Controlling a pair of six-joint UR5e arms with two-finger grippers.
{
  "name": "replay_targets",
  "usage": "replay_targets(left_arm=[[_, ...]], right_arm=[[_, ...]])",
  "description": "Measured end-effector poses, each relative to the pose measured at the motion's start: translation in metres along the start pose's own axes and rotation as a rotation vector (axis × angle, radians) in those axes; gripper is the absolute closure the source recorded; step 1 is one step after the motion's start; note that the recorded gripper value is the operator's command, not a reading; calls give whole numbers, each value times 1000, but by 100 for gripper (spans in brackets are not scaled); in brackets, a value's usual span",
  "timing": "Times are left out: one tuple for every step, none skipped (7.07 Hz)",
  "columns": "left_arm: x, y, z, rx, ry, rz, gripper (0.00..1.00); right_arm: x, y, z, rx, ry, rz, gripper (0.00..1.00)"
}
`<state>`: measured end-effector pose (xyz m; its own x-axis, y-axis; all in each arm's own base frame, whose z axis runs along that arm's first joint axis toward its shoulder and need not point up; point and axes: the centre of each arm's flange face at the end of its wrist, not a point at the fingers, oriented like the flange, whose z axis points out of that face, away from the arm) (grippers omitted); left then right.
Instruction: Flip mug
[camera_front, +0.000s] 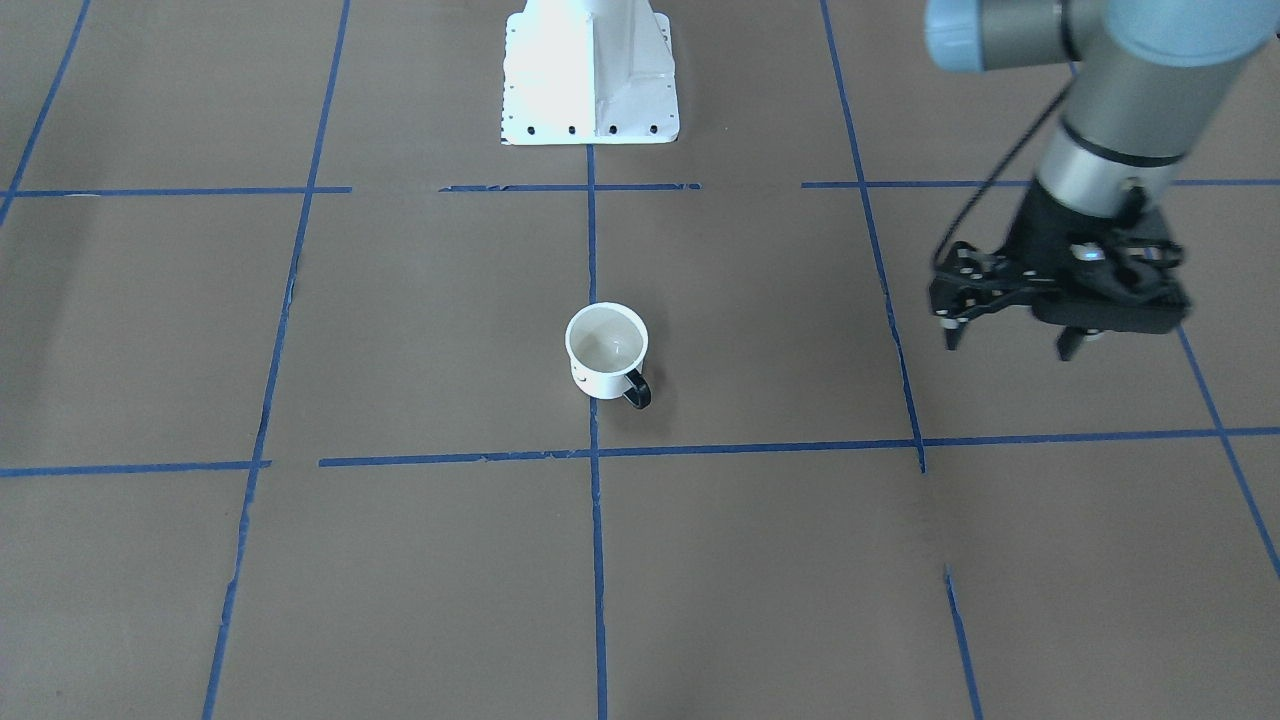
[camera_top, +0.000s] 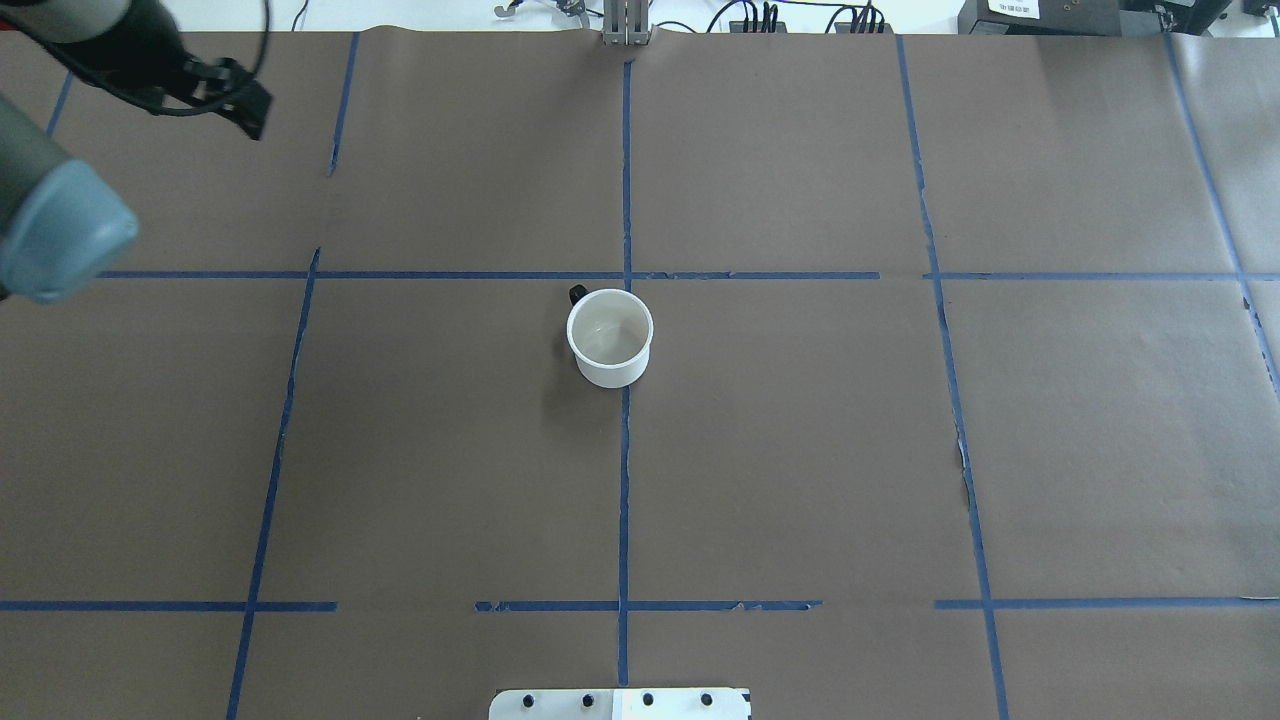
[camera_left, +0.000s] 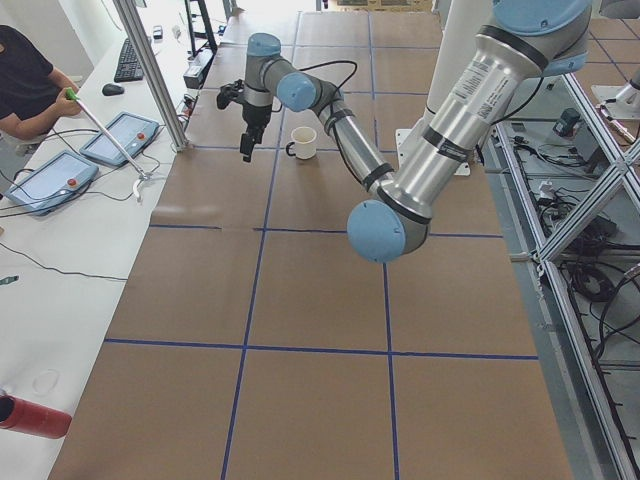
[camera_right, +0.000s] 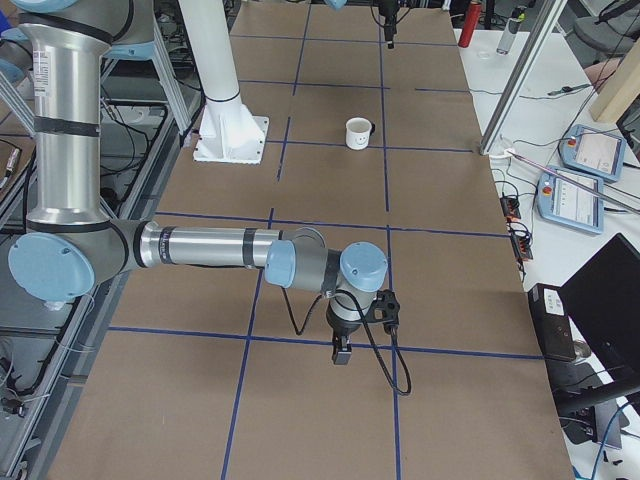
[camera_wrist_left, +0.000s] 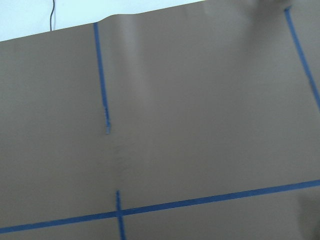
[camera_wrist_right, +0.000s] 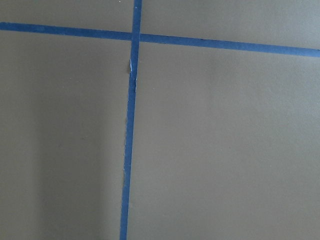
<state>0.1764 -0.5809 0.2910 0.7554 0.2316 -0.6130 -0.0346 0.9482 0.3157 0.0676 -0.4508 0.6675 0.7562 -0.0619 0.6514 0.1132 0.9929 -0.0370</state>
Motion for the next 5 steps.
replay_targets(left_arm=[[-82,25,3,-33,17,23,0],[-162,51,7,-64,33,38,0],[-231,74,12,-93,51,29,0],[-293,102,26,-126,74,9,0],[-343,132,41,-154,89,9,0]], right_arm=[[0,0,0,0,0,0,0],[0,0,0,0,0,0,0],[0,0,0,0,0,0,0],[0,0,0,0,0,0,0],[0,0,0,0,0,0,0]])
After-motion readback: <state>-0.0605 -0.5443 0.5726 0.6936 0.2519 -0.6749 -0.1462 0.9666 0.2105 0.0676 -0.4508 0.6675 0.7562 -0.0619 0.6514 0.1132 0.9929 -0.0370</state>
